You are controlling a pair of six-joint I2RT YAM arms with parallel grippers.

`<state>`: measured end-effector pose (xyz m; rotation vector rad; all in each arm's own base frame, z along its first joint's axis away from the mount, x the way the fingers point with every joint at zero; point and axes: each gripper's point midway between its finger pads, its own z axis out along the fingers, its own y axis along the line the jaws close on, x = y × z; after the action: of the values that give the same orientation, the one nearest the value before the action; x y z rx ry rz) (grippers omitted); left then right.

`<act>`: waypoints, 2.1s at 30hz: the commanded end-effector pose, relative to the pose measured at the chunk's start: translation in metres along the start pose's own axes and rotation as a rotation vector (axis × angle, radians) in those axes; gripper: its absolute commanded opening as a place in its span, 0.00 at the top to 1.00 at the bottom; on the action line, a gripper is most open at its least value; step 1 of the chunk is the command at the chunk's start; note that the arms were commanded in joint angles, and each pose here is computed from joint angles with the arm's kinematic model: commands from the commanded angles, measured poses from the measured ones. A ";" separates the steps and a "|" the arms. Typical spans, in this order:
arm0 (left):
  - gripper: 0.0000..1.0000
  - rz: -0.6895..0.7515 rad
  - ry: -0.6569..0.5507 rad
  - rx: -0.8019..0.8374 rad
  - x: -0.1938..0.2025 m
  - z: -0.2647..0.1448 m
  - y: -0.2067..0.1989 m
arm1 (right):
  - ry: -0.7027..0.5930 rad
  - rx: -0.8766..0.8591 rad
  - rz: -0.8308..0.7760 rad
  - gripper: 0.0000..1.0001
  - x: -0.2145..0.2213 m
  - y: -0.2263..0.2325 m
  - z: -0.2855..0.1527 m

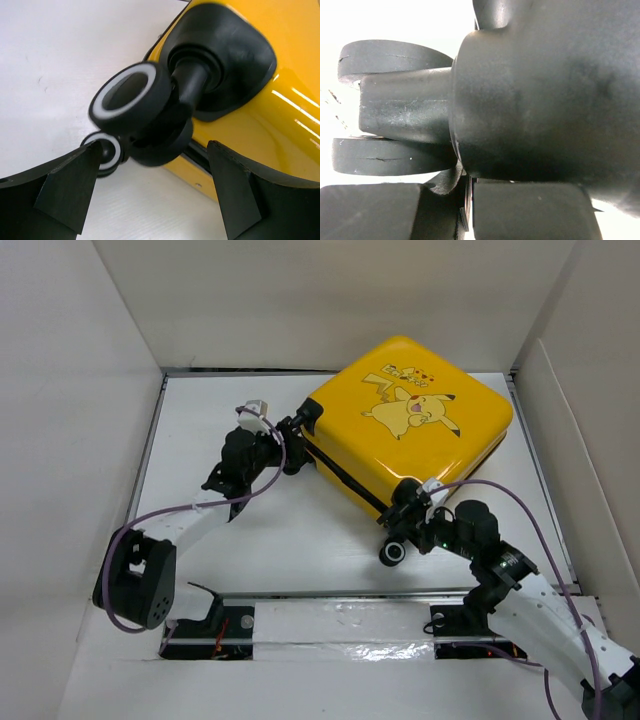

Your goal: Pack the luggage

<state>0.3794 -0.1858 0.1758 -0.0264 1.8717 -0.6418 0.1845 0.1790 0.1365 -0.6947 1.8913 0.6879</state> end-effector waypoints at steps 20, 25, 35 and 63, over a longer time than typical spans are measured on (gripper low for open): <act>0.17 0.268 -0.040 0.001 -0.048 0.042 -0.001 | -0.309 -0.088 -0.111 1.00 -0.087 0.020 -0.011; 0.21 0.322 0.038 0.039 -0.036 0.051 -0.007 | -0.317 -0.093 -0.114 1.00 -0.088 0.021 -0.013; 0.76 0.347 0.068 0.076 -0.040 0.055 -0.016 | -0.330 -0.097 -0.115 1.00 -0.088 0.023 -0.017; 1.00 0.092 0.099 0.149 0.043 0.031 -0.005 | -0.369 -0.045 -0.073 1.00 -0.102 0.014 -0.012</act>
<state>0.4232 -0.2199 0.1894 0.3389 1.7707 -0.6313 0.1882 0.1740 0.1364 -0.6432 1.8876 0.6707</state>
